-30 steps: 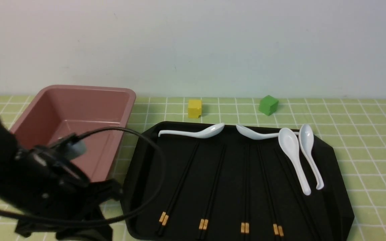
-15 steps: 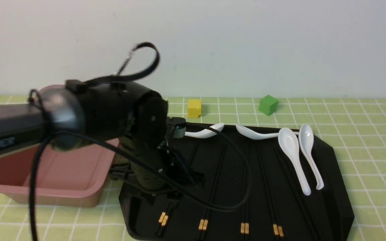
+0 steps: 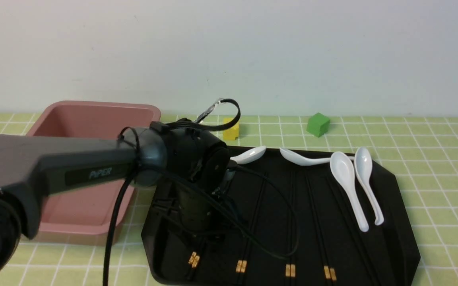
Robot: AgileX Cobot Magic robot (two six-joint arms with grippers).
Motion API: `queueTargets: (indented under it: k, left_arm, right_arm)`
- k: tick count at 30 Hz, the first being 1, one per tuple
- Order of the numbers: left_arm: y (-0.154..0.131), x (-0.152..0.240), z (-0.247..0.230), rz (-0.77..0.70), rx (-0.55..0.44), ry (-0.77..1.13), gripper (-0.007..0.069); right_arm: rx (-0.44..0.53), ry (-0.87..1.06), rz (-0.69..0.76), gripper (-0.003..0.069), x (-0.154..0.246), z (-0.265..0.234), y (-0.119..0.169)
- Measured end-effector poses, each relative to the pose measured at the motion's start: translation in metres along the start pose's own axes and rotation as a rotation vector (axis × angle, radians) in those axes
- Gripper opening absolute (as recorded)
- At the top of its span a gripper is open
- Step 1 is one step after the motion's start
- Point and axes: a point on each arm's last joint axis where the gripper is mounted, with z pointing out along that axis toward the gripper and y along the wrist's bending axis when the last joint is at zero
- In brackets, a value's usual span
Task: On green tablecloth take chopsticks from black tray and put them in box.
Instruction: 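Reach over to the black tray and grasp a pair of chopsticks with the left gripper, then place the chopsticks into the pink bin with the left gripper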
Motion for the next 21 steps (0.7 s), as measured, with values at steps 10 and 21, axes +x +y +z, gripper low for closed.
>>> queueTargets:
  k: [10, 21]
  left_arm:
    - [-0.004, 0.002, -0.009, -0.001, 0.058, 0.02, 0.0121]
    - [0.064, 0.015, -0.162, -0.184, 0.152, -0.197, 0.0121]
  right_arm:
    - [0.0, 0.0, 0.0, 0.024, 0.0, 0.0, 0.0]
    - [0.0, 0.0, 0.0, 0.024, 0.0, 0.0, 0.0]
